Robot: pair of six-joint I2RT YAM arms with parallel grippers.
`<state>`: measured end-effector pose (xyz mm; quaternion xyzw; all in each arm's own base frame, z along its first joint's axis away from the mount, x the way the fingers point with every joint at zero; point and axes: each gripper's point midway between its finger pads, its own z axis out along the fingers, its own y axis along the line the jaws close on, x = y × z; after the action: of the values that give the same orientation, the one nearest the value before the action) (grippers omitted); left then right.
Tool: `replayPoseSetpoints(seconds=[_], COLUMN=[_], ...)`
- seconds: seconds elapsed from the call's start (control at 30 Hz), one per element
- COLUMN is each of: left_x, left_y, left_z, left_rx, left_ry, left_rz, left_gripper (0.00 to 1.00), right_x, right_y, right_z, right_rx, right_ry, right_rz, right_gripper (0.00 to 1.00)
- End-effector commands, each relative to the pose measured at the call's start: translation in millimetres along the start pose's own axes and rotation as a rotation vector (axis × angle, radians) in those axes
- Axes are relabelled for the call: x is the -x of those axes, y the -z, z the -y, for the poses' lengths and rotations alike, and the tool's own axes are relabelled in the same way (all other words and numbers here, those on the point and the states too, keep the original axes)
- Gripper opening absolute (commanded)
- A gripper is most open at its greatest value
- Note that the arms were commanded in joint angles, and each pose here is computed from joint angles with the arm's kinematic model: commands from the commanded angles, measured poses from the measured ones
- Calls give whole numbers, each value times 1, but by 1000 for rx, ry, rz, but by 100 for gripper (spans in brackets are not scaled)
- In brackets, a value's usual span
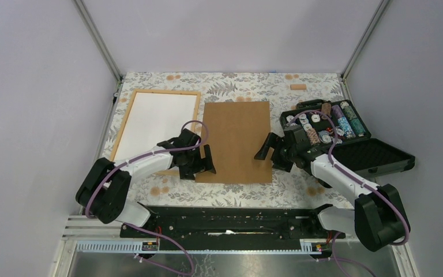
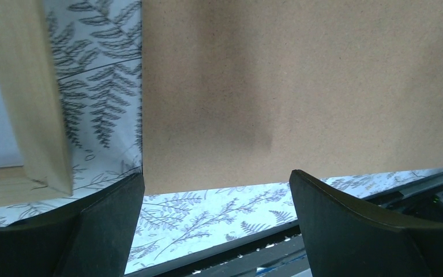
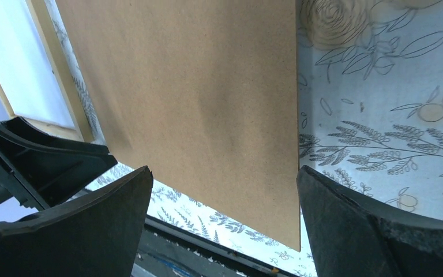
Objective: Put the photo into the frame
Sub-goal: Pick up the photo frame item at the center of the board.
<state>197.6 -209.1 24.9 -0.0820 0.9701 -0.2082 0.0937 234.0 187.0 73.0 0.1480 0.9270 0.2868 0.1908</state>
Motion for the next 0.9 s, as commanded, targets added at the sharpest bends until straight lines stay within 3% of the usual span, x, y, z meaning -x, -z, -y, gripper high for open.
replayPoseSetpoints(seconds=[0.0, 0.47, 0.87], left_x=[-30, -34, -37], left_y=[-30, -28, -21], left_z=[62, 67, 66], left_rx=[-314, -345, -361], left_ry=[17, 18, 4], left_rz=[-172, -181, -174], left_gripper=[98, 98, 98], right_x=[-12, -11, -14], right_y=[40, 70, 86], right_z=[-97, -162, -188], right_rx=[377, 526, 619], right_ry=[-11, 97, 76], right_rz=[-119, -134, -126], right_gripper=[100, 100, 100])
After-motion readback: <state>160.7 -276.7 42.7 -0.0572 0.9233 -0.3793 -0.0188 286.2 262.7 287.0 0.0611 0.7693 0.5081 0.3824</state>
